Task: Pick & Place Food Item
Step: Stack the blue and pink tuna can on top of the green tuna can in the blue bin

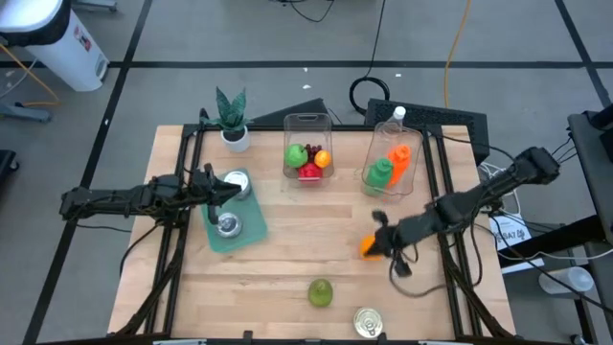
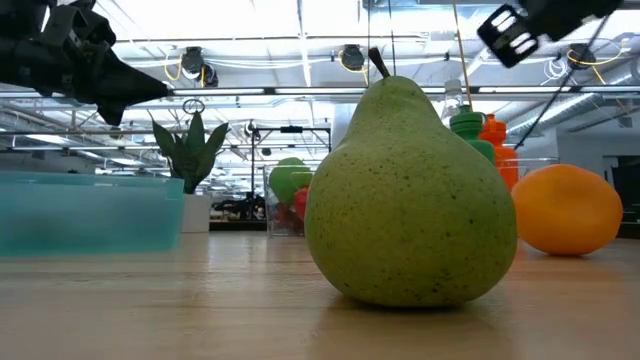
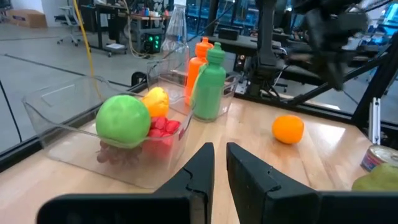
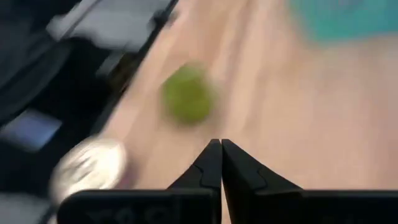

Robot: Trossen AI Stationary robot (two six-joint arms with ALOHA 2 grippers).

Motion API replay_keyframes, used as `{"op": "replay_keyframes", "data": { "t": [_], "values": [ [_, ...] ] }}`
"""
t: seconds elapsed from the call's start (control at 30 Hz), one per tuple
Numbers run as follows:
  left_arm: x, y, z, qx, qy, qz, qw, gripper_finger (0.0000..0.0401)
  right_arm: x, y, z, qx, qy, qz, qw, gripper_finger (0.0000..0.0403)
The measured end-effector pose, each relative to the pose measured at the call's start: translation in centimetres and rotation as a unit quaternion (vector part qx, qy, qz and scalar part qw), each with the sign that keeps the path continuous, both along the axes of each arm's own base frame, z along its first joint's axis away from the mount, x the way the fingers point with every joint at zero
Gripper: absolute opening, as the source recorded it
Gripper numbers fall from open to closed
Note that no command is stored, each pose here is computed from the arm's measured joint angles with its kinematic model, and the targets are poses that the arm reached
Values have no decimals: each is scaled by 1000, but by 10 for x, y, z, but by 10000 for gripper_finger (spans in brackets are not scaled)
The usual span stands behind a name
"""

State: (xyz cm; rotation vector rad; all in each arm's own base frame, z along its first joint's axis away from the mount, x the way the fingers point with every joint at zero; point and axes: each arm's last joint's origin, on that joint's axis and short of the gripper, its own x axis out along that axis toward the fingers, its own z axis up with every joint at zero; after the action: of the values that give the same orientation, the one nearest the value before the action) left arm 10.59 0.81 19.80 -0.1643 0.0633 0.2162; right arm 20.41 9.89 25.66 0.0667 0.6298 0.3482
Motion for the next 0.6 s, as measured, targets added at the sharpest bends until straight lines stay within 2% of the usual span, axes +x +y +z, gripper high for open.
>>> {"op": "replay_keyframes", "data": {
  "t": [0.1,0.23,0.37,0.6],
  "values": [
    [0,0,0,2,2,0,1000,49,9,25,-2,32,79,48,995,0],
    [0,0,0,2,2,0,1000,49,17,55,-11,67,138,83,985,0],
    [0,0,0,2,2,0,1000,49,22,76,-23,88,183,70,977,0],
    [0,0,2,3,-9,0,1000,49,37,100,-45,189,244,61,949,0]
  ]
}}
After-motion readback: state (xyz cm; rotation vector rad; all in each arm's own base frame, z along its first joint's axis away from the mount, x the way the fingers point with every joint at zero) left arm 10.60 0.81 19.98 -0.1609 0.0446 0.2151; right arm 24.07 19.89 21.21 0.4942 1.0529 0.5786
